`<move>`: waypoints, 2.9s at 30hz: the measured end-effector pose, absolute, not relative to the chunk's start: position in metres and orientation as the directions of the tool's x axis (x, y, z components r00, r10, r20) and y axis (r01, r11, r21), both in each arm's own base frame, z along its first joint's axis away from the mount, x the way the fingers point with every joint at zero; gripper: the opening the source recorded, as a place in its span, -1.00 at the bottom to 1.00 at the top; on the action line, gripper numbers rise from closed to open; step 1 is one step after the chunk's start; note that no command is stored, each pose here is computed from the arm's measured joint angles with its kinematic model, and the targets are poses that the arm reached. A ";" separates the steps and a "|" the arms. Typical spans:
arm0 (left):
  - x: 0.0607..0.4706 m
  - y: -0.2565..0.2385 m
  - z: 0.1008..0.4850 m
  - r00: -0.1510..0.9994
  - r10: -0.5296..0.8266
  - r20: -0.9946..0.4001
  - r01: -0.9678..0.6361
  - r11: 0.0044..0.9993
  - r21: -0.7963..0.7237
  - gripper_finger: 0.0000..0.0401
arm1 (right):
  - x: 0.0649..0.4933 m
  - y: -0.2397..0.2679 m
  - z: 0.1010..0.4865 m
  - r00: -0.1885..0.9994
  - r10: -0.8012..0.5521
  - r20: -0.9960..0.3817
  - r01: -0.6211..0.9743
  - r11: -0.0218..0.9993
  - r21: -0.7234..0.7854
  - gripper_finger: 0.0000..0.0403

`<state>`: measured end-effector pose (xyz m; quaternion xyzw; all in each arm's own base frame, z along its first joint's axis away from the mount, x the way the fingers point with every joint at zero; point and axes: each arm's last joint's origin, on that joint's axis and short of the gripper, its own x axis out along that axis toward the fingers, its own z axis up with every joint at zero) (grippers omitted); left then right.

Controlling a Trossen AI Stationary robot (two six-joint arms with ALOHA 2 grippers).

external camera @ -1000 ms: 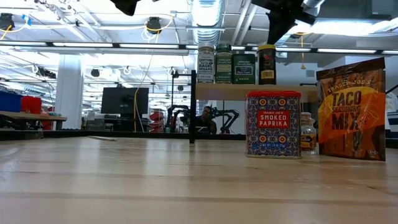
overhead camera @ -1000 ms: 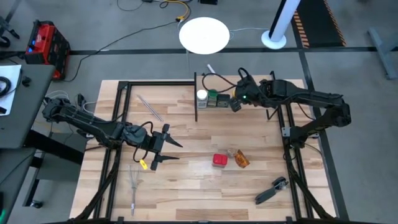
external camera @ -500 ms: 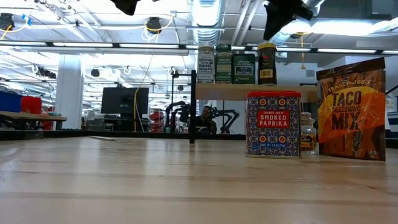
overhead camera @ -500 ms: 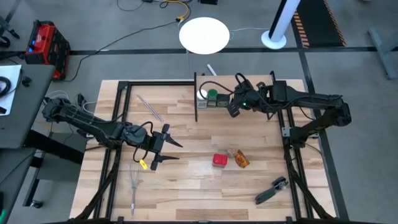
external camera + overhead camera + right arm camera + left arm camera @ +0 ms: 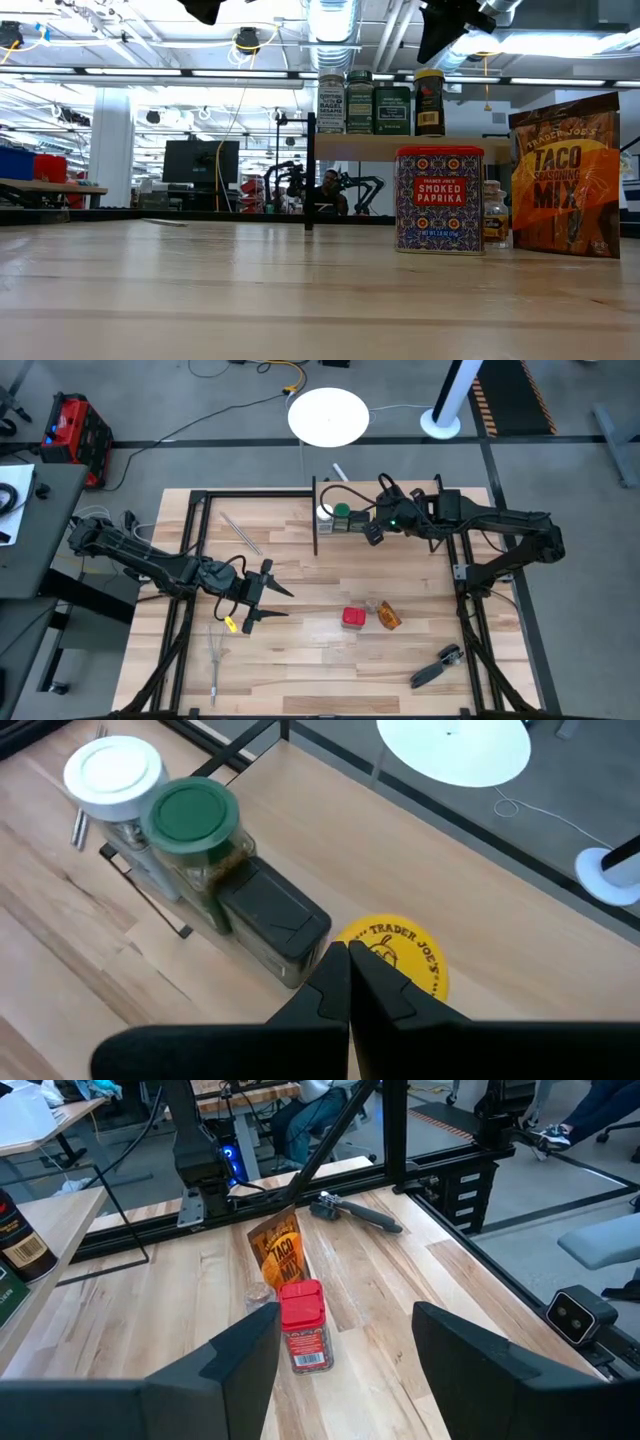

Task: Shelf spices
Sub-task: Put the brown seasoning bottle on the shelf

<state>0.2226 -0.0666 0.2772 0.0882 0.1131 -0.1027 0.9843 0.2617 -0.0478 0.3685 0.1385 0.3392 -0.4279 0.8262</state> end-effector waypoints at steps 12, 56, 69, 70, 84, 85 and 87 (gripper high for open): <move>0.223 -0.067 0.277 0.953 -0.182 -0.241 0.222 0.963 0.150 0.09 | 0.262 -0.048 0.368 0.403 -0.611 -0.681 0.799 0.598 -0.063 -0.99; 0.223 -0.066 0.277 0.952 -0.182 -0.245 0.222 0.963 0.151 0.09 | 0.271 -0.043 0.355 0.360 -0.587 -0.725 0.776 0.620 -0.117 -0.99; 0.222 -0.066 0.276 0.951 -0.181 -0.250 0.224 0.962 0.154 0.09 | 0.281 -0.052 0.346 0.341 -0.583 -0.738 0.800 0.592 -0.099 -0.99; 0.222 -0.066 0.276 0.951 -0.181 -0.251 0.224 0.962 0.153 0.09 | 0.282 -0.051 0.345 0.339 -0.582 -0.739 0.798 0.594 -0.102 -0.99; 0.222 -0.066 0.276 0.950 -0.181 -0.256 0.224 0.963 0.151 0.09 | 0.278 -0.059 0.380 0.376 -0.628 -0.681 0.809 0.581 -0.089 -0.99; 0.222 -0.066 0.276 0.949 -0.181 -0.257 0.224 0.963 0.151 0.09 | 0.277 -0.061 0.380 0.367 -0.631 -0.683 0.814 0.574 -0.093 -0.99; 0.222 -0.066 0.275 0.949 -0.180 -0.260 0.224 0.963 0.149 0.09 | 0.274 -0.067 0.379 0.345 -0.638 -0.689 0.825 0.556 -0.101 -0.99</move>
